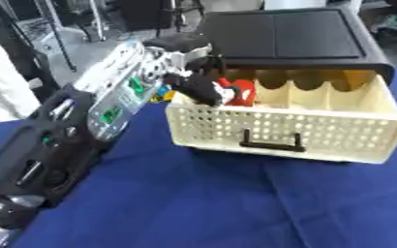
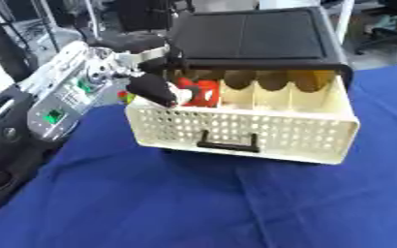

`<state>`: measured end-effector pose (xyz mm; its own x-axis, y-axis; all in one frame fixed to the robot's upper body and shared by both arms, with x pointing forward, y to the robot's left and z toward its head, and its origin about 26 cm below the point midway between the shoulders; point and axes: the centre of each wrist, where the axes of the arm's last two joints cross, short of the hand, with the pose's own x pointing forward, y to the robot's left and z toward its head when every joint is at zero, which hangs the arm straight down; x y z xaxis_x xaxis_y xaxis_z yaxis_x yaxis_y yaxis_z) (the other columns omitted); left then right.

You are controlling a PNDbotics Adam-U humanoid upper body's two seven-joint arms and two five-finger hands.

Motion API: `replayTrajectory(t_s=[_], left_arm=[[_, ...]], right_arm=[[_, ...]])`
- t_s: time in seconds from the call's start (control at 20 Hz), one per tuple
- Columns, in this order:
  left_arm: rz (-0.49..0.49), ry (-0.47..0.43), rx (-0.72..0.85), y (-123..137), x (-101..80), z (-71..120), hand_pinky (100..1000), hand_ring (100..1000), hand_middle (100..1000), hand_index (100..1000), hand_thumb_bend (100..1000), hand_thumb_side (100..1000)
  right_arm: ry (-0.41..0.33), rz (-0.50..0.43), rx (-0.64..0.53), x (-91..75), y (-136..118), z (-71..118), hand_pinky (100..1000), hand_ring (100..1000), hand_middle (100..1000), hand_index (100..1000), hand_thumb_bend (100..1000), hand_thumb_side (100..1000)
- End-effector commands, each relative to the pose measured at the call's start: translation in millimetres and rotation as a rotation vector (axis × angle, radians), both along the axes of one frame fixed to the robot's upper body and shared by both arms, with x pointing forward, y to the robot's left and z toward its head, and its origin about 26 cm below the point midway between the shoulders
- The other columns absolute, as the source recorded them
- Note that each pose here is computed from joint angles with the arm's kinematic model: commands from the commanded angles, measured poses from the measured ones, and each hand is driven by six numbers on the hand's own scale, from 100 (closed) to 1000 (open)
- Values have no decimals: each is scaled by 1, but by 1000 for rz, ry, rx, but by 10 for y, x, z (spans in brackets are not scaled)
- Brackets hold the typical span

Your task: Pick up objects from table and place into drawer.

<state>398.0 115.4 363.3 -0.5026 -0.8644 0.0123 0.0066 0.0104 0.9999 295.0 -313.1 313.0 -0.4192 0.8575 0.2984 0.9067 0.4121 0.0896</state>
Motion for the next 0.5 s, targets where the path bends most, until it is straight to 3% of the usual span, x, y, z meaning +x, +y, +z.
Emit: replayTrajectory(t_s=[0.05, 0.5], left_arm=[[-4, -45, -33, 33, -81, 169, 402, 582, 581, 762, 283, 586], [-8, -187, -204, 77, -203, 310, 356, 538, 530, 732, 100, 560]], right_arm=[[-18, -13, -6, -24, 1, 62, 266, 389, 350, 629, 100, 862], [-18, -12, -10, -24, 6, 66, 275, 398, 360, 631, 100, 861]])
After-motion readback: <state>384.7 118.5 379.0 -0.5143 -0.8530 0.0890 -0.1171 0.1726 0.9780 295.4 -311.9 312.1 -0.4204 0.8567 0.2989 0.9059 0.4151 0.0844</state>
